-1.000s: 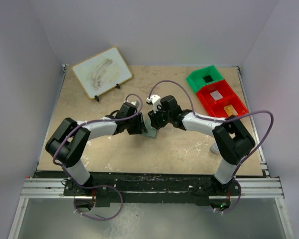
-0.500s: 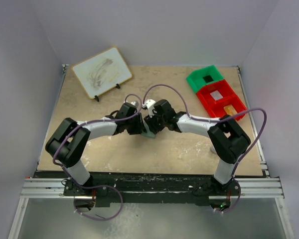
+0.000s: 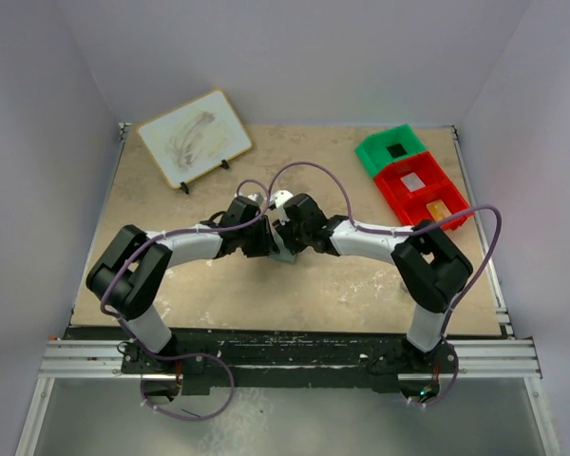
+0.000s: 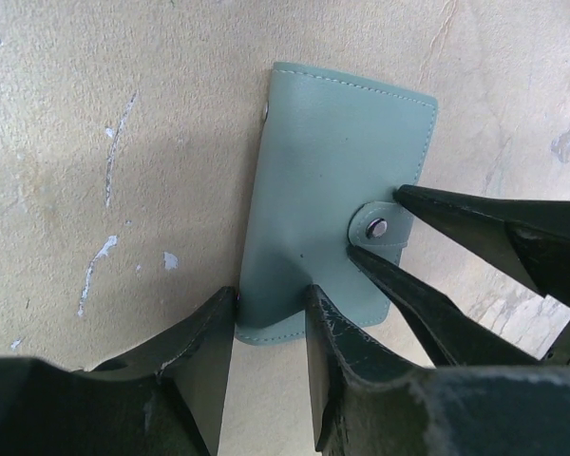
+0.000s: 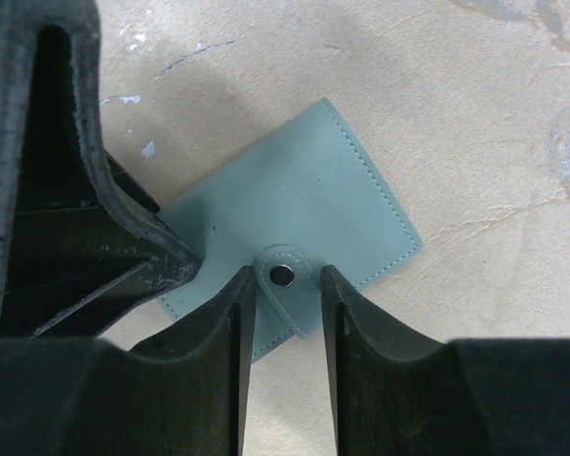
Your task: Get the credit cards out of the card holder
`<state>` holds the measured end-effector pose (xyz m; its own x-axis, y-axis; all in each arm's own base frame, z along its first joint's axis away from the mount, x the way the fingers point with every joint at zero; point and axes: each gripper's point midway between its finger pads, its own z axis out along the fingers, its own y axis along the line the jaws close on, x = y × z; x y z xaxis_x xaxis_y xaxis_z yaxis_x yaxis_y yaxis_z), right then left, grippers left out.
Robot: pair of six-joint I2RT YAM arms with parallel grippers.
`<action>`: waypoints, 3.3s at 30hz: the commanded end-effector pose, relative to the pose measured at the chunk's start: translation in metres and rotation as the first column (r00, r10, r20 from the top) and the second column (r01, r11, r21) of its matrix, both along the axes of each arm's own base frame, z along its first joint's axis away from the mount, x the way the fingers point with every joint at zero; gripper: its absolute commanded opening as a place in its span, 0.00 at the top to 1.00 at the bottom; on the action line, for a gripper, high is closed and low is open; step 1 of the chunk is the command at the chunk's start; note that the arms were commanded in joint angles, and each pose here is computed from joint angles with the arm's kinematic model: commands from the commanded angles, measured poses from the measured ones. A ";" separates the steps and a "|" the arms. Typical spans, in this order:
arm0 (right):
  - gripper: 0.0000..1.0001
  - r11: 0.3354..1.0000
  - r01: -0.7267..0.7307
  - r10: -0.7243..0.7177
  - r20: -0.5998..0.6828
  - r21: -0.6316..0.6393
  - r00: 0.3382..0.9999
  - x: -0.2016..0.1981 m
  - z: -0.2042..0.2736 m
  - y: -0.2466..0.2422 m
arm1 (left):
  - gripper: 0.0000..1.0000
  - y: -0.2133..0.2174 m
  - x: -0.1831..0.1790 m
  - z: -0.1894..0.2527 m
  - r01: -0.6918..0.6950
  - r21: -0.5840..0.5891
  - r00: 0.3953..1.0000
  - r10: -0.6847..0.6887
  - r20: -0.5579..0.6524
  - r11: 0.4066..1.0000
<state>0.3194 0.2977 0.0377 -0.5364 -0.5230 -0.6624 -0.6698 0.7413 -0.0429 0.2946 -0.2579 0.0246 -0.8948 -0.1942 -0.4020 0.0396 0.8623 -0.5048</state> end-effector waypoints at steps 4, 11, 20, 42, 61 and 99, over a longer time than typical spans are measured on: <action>0.80 0.993 0.093 -0.097 -0.056 -0.072 0.994 -0.001 -0.021 -0.014 | 0.70 0.013 -0.010 -0.015 -0.011 0.068 0.999 0.014 -0.040 0.998; 0.81 0.984 0.160 -0.154 -0.079 0.077 0.985 -0.004 -0.002 -0.002 | 0.70 0.015 -0.010 -0.014 -0.008 0.081 0.999 0.011 -0.038 0.997; 0.88 0.925 0.230 -0.163 -0.230 0.303 0.959 0.004 0.009 0.003 | 0.71 0.019 -0.014 -0.018 -0.007 0.095 0.999 0.012 -0.048 0.995; 0.56 0.884 0.322 -0.236 -0.270 0.339 0.933 0.017 0.024 -0.039 | 0.71 0.019 -0.016 -0.016 -0.003 0.089 0.999 0.007 -0.049 0.996; 0.54 0.853 0.426 -0.309 -0.367 0.300 0.877 0.015 0.039 -0.018 | 0.70 0.016 -0.013 -0.010 0.001 0.080 0.999 0.002 -0.043 0.997; 0.53 0.809 0.586 -0.556 -0.271 0.042 0.786 0.004 0.020 -0.053 | 0.70 0.015 -0.010 -0.005 0.002 0.082 0.999 0.001 -0.037 0.997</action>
<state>0.3175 0.2525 0.0369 -0.8814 -0.0510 -0.4696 -0.1462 0.9748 0.1685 0.2925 -0.2561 0.0244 -0.8996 -0.1893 -0.3936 0.0333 0.8689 -0.4939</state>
